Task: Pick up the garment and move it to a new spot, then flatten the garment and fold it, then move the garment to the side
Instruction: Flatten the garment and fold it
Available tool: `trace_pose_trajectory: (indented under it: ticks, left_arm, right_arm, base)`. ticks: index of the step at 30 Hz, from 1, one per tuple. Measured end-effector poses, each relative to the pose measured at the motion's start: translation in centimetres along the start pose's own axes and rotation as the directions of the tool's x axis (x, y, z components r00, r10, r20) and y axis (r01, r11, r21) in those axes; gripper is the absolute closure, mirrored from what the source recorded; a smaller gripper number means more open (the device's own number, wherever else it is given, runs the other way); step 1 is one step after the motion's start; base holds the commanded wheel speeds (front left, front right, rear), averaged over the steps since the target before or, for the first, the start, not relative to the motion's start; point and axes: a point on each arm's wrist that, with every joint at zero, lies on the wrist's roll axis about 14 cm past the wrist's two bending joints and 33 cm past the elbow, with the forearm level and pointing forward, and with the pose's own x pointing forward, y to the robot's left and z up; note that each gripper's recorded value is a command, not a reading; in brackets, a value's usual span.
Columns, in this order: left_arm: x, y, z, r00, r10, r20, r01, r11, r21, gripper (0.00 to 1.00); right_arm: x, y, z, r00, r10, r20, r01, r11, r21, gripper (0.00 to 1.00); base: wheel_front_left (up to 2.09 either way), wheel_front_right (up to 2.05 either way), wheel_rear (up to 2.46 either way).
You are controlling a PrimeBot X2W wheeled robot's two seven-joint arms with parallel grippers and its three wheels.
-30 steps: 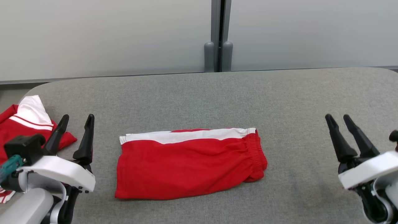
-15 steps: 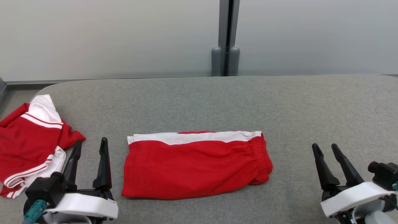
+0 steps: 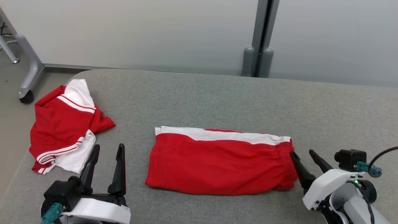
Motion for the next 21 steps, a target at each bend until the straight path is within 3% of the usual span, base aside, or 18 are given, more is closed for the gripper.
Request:
trace_pose_trajectory:
  ticks: [14,21]
  left_arm:
    - [-0.7,1.8,-0.8,0.998,0.058,-0.016,-0.058,0.998,0.012,0.0]
    - [-0.4,2.3,-1.1,0.997,0.066,-0.028,-0.065,0.998,0.023,0.0]
  right_arm:
    - [2.1,-2.4,-5.0,0.976,-0.087,-0.2,0.094,0.995,0.026,0.0]
    - [2.8,-1.6,-6.9,0.953,-0.071,-0.296,0.118,0.982,0.146,0.0]
  base:
    - [0.0,0.0,0.0]
    - [0.0,0.0,0.0]
